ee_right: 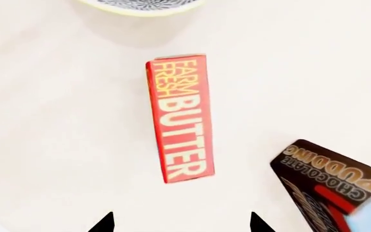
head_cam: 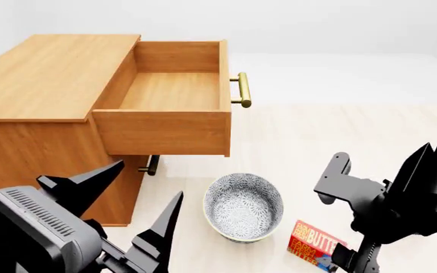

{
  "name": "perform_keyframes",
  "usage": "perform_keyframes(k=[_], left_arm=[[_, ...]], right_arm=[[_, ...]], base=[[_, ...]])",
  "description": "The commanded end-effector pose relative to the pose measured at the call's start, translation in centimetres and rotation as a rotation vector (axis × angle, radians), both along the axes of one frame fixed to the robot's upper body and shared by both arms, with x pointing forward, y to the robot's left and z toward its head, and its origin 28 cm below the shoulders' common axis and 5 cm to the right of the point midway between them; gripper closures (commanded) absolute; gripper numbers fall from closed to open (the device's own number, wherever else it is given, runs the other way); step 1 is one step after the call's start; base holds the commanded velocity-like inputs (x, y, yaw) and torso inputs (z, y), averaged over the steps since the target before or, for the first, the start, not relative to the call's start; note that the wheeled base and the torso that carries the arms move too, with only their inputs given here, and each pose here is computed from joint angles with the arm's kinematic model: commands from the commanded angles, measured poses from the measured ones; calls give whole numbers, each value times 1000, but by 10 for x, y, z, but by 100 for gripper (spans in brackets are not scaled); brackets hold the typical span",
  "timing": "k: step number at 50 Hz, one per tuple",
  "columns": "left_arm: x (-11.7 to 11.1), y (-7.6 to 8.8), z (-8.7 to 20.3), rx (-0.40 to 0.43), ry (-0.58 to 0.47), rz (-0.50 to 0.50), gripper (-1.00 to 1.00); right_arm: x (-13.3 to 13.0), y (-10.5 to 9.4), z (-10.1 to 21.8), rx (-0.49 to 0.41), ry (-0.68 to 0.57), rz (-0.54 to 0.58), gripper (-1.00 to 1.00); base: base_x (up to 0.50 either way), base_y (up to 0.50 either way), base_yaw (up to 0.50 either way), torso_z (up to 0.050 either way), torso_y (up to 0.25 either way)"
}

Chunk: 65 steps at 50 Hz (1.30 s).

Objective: Put the butter at the back in the top drawer of the cabinet and close it.

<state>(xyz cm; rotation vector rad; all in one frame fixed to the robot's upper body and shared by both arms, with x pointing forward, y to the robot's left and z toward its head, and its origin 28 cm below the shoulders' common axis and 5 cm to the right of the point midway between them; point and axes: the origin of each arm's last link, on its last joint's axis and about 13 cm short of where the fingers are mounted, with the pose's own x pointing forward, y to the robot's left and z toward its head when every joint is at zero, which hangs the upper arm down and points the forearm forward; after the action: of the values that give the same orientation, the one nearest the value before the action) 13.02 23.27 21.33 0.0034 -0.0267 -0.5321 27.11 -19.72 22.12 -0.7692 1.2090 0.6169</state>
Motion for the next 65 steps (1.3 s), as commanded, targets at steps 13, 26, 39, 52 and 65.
perform_keyframes(k=[13, 26, 39, 52, 65], left_arm=[[3, 1, -3, -7, 15, -5, -100], [4, 0, -4, -7, 23, -10, -100], [5, 0, -6, -8, 26, -10, -100], [6, 0, -8, -11, 32, -10, -100], [7, 0, -10, -10, 39, -13, -100]], right_arm=[[10, 3, -13, -26, 40, 29, -100], [14, 3, -19, -28, 47, 36, -100], [23, 5, -24, -26, 20, 8, -100], [29, 6, -34, -33, 39, 9, -100], [33, 6, -46, -32, 58, 5, -100]], base=[[0, 0, 0, 0, 0], [0, 0, 0, 0, 0], [0, 0, 0, 0, 0], [0, 0, 0, 0, 0], [0, 0, 0, 0, 0]])
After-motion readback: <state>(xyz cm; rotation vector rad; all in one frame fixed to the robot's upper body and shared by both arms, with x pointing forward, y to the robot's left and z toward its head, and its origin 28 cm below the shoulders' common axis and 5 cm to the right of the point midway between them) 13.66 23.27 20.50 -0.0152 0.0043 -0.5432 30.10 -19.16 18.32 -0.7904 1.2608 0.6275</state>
